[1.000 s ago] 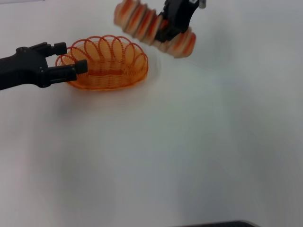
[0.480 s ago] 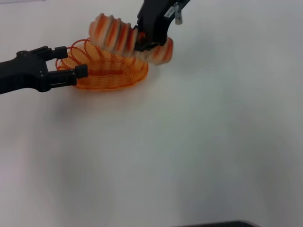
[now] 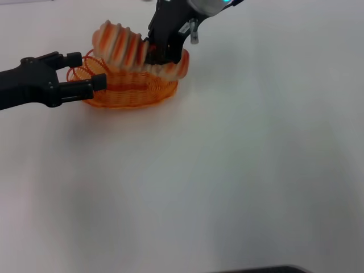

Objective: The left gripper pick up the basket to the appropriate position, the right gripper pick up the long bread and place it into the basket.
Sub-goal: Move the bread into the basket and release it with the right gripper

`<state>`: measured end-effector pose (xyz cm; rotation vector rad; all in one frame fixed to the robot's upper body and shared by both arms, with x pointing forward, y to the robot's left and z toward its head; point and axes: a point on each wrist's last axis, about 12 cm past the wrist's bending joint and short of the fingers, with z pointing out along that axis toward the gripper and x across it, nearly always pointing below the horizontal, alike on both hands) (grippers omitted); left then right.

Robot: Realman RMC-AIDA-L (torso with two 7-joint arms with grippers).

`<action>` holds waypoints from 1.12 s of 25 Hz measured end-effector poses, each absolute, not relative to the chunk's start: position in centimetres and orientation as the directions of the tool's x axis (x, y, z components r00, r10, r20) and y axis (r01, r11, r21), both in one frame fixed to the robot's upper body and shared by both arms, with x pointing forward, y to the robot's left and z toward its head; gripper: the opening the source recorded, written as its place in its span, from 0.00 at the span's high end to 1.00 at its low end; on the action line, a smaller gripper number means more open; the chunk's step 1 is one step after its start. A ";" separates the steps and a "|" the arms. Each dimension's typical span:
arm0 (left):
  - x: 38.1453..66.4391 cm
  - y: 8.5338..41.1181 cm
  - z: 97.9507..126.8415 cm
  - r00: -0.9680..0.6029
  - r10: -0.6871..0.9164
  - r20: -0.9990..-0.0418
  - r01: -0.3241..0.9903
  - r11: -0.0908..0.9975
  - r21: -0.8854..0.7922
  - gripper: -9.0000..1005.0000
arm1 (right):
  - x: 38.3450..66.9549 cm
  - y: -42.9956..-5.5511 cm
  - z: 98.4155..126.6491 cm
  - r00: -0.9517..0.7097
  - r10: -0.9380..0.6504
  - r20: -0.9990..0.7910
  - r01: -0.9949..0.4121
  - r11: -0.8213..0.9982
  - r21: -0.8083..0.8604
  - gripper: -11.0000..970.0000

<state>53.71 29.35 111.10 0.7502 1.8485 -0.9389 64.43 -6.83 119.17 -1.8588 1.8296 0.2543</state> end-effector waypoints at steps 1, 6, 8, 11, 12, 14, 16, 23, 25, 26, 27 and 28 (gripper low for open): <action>53.7 29.3 111.1 -0.408 0.111 -0.906 0.798 0.527 -0.294 0.10 | 64.5 -6.8 118.9 0.073 -0.876 -0.477 -0.972 0.044 -0.231 0.75; 53.7 29.3 111.1 -0.407 0.111 -0.907 0.798 0.527 -0.293 0.10 | 64.7 -6.6 117.8 0.078 -0.866 -0.495 -0.968 0.054 -0.247 0.75; 53.7 29.3 111.1 -0.407 0.111 -0.907 0.798 0.527 -0.293 0.10 | 64.8 -6.6 117.6 0.081 -0.864 -0.497 -0.965 0.056 -0.255 0.75; 53.7 29.3 111.1 -0.408 0.110 -0.906 0.797 0.527 -0.294 0.10 | 65.0 -6.5 117.3 0.087 -0.863 -0.497 -0.960 0.061 -0.274 0.75; 53.7 29.3 111.1 -0.408 0.111 -0.906 0.797 0.527 -0.294 0.10 | 65.0 -6.5 117.3 0.089 -0.863 -0.497 -0.958 0.061 -0.279 0.76; 53.7 29.3 111.1 -0.408 0.111 -0.906 0.798 0.527 -0.294 0.10 | 65.0 -6.4 117.2 0.098 -0.862 -0.497 -0.957 0.056 -0.286 0.76; 53.7 29.3 111.1 -0.407 0.112 -0.906 0.798 0.526 -0.294 0.10 | 65.0 -6.4 117.1 0.110 -0.861 -0.497 -0.956 0.045 -0.290 0.76; 54.0 29.1 111.3 -0.401 0.114 -0.909 0.803 0.522 -0.288 0.10 | 65.0 -6.0 117.2 0.112 -0.842 -0.528 -0.956 0.054 -0.289 0.71; 54.0 29.1 111.3 -0.400 0.115 -0.909 0.803 0.522 -0.287 0.10 | 65.0 -6.0 117.2 0.112 -0.838 -0.534 -0.956 0.056 -0.288 0.67; 54.0 29.1 111.3 -0.399 0.115 -0.910 0.803 0.522 -0.286 0.10 | 65.0 -6.0 117.2 0.111 -0.837 -0.536 -0.956 0.058 -0.288 0.65; 54.0 29.1 111.4 -0.399 0.116 -0.910 0.803 0.524 -0.285 0.10 | 65.0 -6.0 117.2 0.111 -0.836 -0.537 -0.956 0.059 -0.289 0.62; 54.1 29.2 111.4 -0.399 0.116 -0.910 0.802 0.526 -0.284 0.10 | 65.0 -6.0 117.2 0.110 -0.836 -0.537 -0.955 0.060 -0.289 0.60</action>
